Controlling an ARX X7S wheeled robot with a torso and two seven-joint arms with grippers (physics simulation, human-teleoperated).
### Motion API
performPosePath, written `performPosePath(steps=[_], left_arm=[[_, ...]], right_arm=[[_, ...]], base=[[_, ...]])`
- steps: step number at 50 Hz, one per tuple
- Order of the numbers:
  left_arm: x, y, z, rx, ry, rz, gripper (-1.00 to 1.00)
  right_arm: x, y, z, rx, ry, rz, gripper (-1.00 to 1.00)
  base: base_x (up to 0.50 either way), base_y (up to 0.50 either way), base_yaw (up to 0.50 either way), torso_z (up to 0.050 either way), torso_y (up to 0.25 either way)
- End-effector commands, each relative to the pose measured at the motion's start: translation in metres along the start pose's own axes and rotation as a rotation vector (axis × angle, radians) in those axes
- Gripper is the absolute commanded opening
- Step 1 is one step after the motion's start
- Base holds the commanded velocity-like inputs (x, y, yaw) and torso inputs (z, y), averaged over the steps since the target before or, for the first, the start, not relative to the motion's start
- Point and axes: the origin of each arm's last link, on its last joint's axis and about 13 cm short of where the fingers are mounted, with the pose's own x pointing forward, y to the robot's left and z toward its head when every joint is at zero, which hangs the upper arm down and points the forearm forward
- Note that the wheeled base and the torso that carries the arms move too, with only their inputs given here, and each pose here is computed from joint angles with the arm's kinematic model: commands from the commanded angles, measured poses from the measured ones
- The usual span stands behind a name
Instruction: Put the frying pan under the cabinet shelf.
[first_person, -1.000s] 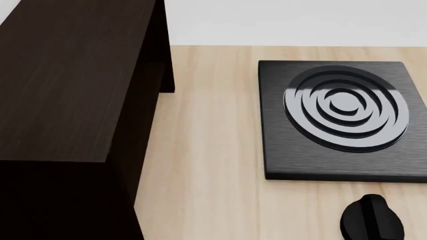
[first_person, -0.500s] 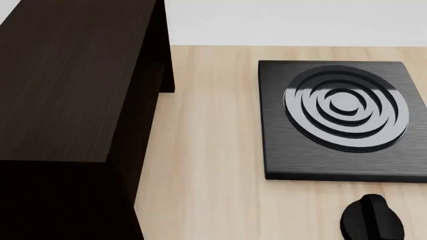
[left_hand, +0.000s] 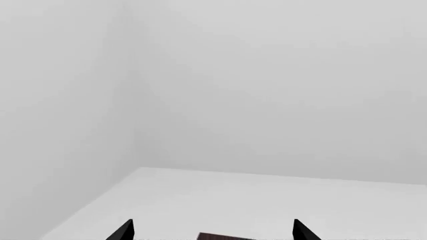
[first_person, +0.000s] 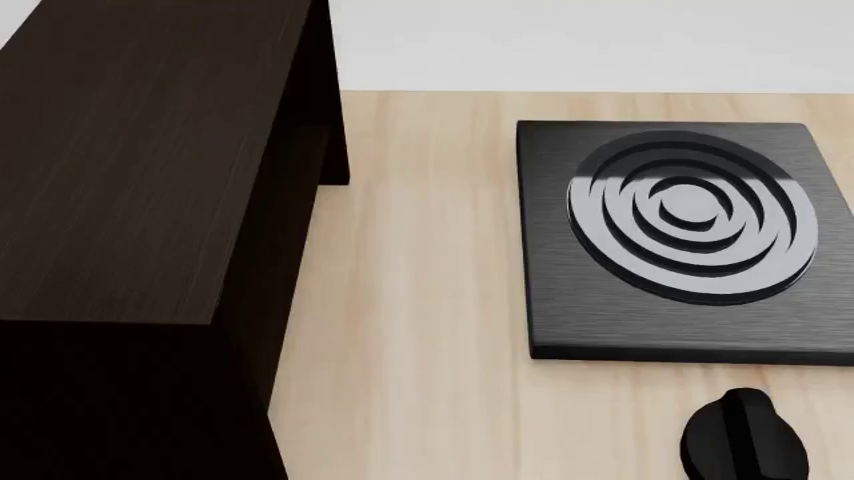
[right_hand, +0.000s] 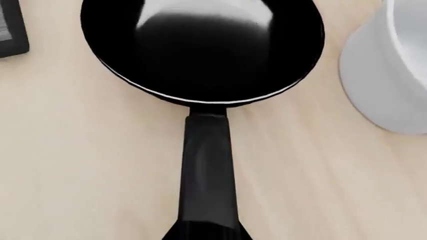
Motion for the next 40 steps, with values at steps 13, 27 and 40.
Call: performPosePath(steps=[13,27,40], left_arm=[[-0.004,0.002,-0.001,-0.036,0.017,-0.056,1.00],[-0.005,0.009,-0.004,-0.053,0.026,-0.068,1.00],[-0.006,0.010,-0.008,-0.065,0.033,-0.090,1.00]], right_arm=[[-0.082,-0.006,0.023,-0.073,-0.059,-0.048,-1.00],[-0.123,0.007,0.053,-0.153,-0.136,-0.071,-1.00],[-0.153,0.019,0.073,-0.216,-0.185,-0.061,-1.00]], base=[[0.00,0.00,0.00,0.000,0.000],[0.00,0.00,0.00,0.000,0.001],[0.00,0.00,0.00,0.000,0.002]])
